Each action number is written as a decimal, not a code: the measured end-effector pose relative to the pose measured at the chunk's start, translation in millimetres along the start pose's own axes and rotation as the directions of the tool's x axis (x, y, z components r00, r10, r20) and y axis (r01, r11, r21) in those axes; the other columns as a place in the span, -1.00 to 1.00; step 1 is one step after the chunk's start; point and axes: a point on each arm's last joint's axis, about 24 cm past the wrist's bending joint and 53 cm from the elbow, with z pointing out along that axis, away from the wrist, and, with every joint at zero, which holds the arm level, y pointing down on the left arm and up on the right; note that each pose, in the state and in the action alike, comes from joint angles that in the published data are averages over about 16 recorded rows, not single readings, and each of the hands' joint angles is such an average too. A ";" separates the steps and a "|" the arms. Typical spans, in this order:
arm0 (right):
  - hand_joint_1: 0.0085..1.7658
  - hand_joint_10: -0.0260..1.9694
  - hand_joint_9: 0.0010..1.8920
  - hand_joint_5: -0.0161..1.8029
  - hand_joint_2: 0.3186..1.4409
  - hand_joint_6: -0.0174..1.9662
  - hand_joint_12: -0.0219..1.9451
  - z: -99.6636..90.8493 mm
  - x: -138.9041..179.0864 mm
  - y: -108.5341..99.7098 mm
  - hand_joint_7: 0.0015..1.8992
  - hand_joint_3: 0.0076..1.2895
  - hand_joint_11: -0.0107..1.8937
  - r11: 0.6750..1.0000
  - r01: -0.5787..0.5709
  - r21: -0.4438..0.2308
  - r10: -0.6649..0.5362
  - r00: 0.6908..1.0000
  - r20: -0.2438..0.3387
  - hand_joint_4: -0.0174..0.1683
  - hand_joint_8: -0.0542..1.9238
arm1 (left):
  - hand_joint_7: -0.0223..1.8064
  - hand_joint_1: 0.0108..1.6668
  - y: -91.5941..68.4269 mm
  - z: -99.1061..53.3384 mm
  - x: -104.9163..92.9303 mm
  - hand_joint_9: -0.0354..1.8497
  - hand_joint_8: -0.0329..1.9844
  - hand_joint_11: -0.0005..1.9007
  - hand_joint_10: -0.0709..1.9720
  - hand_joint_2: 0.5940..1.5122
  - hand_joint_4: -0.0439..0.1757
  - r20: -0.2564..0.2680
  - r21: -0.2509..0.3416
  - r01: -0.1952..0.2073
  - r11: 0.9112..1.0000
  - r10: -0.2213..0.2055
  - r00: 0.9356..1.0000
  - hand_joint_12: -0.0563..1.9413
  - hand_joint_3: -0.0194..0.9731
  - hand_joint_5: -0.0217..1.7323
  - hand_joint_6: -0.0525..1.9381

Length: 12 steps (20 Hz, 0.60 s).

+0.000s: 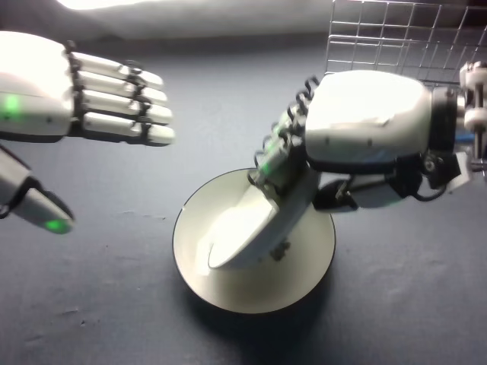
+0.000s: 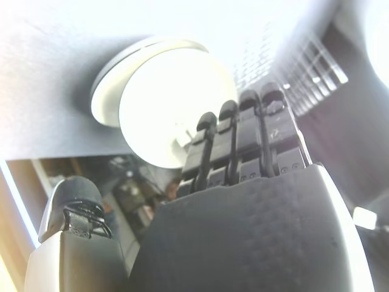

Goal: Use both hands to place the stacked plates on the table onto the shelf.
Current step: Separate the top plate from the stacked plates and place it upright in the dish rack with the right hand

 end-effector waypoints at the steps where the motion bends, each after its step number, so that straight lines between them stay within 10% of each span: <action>1: 0.67 0.20 -0.10 -0.04 0.17 0.10 0.63 -0.3 -4.8 2.7 -0.06 -0.99 -0.12 1.000 -0.005 -0.002 0.005 1.000 0.012 -0.83 0.08 | -0.96 -1.00 3.7 -6.2 -0.3 -0.94 -0.95 -0.98 -0.92 0.03 -0.59 0.001 -0.016 0.003 1.000 -0.003 1.000 -0.94 -0.93 -0.96 -0.95; 12: 0.66 0.21 -0.10 -0.06 0.20 0.13 0.63 -6.4 -56.2 28.8 -0.07 -0.99 -0.11 0.997 -0.075 -0.027 0.078 0.987 0.139 -0.84 0.08 | -0.96 -1.00 35.6 -57.4 5.8 -0.95 -0.95 -0.98 -0.92 0.03 -0.59 -0.003 -0.151 0.017 0.988 -0.017 1.000 -0.94 -0.93 -0.95 -0.95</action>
